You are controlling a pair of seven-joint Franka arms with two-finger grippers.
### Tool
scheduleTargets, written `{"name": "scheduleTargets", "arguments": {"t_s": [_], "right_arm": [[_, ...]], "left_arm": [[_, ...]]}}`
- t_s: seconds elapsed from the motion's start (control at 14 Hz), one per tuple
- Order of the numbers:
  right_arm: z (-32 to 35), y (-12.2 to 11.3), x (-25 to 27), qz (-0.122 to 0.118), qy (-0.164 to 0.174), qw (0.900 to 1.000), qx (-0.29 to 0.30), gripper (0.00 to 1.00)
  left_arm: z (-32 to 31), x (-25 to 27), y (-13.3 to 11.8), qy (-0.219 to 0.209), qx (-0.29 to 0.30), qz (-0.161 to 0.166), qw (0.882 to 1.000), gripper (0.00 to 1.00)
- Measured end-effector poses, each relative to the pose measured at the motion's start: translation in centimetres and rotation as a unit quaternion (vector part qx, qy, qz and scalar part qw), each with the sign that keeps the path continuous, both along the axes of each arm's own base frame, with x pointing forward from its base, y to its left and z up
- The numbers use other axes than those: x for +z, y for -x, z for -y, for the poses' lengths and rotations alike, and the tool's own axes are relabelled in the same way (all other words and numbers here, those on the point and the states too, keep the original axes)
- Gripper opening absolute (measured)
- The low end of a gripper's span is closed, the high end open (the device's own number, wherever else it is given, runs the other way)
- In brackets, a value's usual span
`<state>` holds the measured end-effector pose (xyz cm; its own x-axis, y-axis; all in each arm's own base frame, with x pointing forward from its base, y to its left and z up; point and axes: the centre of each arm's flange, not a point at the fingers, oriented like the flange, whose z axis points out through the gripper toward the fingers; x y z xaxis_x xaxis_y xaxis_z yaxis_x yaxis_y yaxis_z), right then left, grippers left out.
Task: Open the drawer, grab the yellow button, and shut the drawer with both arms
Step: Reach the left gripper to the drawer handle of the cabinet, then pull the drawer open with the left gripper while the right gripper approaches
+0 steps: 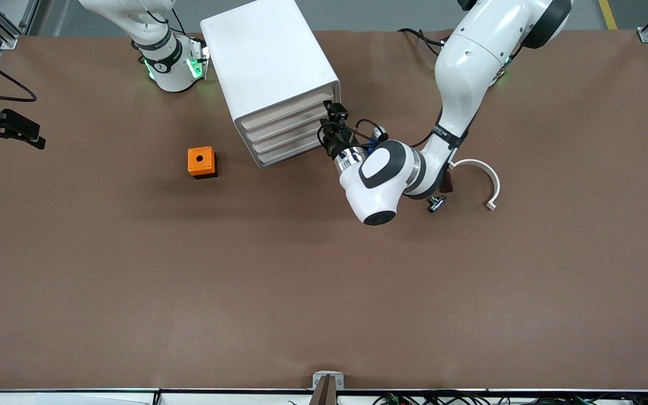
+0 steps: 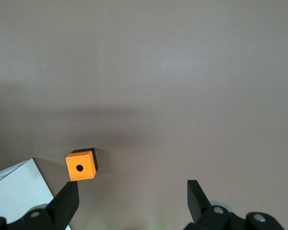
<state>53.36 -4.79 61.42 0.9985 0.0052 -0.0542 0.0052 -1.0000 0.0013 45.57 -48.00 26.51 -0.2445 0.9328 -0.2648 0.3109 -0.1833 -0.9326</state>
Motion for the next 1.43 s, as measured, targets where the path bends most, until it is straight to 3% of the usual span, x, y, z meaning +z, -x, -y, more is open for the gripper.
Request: {"name": "scheduleTargets", "arguments": {"t_s": [0.36, 0.65, 0.86, 0.93, 1.15, 1.29, 1.43], "right_arm": [[0.0, -0.8, -1.3, -0.009, 0.003, 1.0, 0.001, 1.0], [0.6, -4.1, -6.6, -0.03, 0.006, 1.0, 0.001, 1.0], [1.9, -6.0, -10.2, -0.05, 0.008, 0.999, 0.003, 1.0], [1.9, -6.1, -10.3, -0.051, 0.008, 0.999, 0.001, 1.0], [0.7, -5.8, -9.8, -0.064, 0.014, 0.997, -0.05, 1.0], [-1.0, -5.8, -9.7, -0.066, 0.018, 0.995, -0.068, 1.0], [-2.0, -5.7, -9.7, -0.07, 0.022, 0.993, -0.092, 1.0]], "left_arm": [[2.0, -0.6, 2.2, 0.004, -0.013, -0.017, 1.0, 0.58], [3.1, -0.8, 3.7, -0.002, -0.025, -0.023, 0.999, 0.55], [3.4, -1.0, 4.2, -0.003, -0.028, -0.025, 0.999, 0.44], [3.5, -1.1, 4.3, -0.003, -0.029, -0.025, 0.999, 0.36], [3.7, -1.5, 4.6, -0.006, -0.03, -0.03, 0.999, 0.29], [3.7, -1.8, 4.7, -0.014, -0.026, -0.038, 0.999, 0.17], [3.7, -1.8, 4.6, -0.023, -0.022, -0.044, 0.999, 0.14]]}}
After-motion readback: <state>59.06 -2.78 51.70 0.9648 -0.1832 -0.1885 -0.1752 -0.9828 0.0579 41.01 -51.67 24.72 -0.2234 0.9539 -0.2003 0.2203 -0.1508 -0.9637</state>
